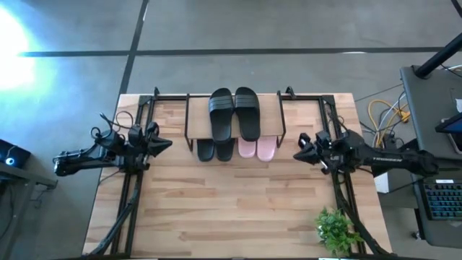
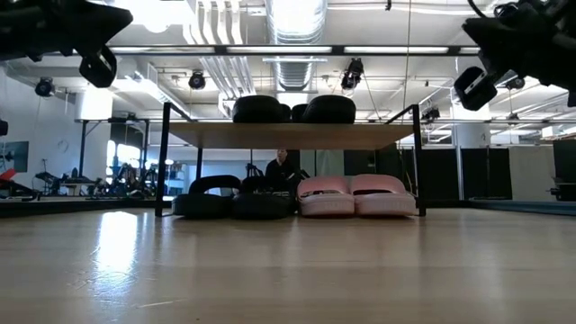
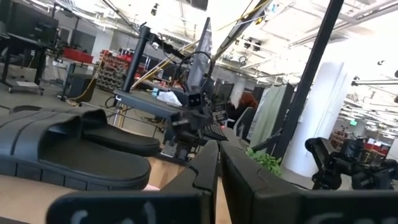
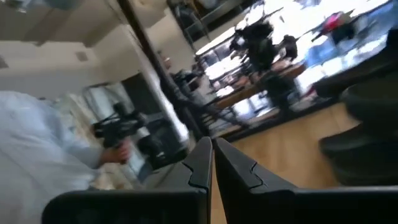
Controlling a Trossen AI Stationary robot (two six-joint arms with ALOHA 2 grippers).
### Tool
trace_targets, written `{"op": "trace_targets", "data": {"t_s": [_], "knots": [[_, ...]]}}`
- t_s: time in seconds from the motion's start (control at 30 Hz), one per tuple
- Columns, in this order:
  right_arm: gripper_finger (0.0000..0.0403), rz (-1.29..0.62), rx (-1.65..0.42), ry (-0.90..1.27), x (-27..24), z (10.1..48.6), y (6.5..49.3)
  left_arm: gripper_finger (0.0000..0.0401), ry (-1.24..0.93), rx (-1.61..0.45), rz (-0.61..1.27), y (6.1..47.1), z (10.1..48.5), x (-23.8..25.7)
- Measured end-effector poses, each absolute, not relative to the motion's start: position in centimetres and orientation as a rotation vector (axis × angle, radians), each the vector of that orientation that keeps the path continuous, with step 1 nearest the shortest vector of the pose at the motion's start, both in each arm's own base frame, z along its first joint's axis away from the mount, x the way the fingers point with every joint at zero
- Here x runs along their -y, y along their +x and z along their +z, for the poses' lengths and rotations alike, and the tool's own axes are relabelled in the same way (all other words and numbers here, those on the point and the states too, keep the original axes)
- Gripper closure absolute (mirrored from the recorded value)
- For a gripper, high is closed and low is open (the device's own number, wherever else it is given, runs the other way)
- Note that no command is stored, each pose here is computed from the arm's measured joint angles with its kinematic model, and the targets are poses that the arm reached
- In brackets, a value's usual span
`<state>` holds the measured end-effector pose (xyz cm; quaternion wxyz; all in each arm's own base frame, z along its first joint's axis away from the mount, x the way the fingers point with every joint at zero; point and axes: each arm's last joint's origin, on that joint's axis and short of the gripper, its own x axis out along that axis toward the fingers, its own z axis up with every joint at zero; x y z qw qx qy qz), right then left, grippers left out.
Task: Pick and place slides into the shelf
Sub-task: Return to Home Position
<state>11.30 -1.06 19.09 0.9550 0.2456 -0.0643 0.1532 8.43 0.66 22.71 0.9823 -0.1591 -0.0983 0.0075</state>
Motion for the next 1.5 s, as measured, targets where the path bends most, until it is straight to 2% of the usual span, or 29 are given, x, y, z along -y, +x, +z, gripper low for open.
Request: {"op": "trace_targets", "data": {"t_s": [0.13, 0.4, 0.7, 0.93, 1.5], "knots": [[0.039, 0.293, 0.14, 0.536, 0.4, 19.1, 11.4, 0.0397, -0.322, 0.191, 0.023, 8.5, 22.7, -0.7], [0.039, 0.18, 0.149, 0.457, -1.5, 18.8, 11.8, 0.0397, -0.33, 0.19, 0.056, 8.6, 22.6, -0.8], [0.039, 0.084, 0.116, 0.42, -0.6, 18.2, 12.0, 0.0397, -0.347, 0.145, 0.074, 8.7, 22.2, -0.9], [0.039, 0.144, 0.072, 0.42, 0.1, 17.9, 11.9, 0.0397, -0.357, 0.093, 0.097, 8.8, 21.6, -0.9], [0.039, 0.125, 0.051, 0.461, 0.6, 17.7, 10.8, 0.0397, -0.353, 0.119, 0.114, 8.5, 21.8, -0.9]]}}
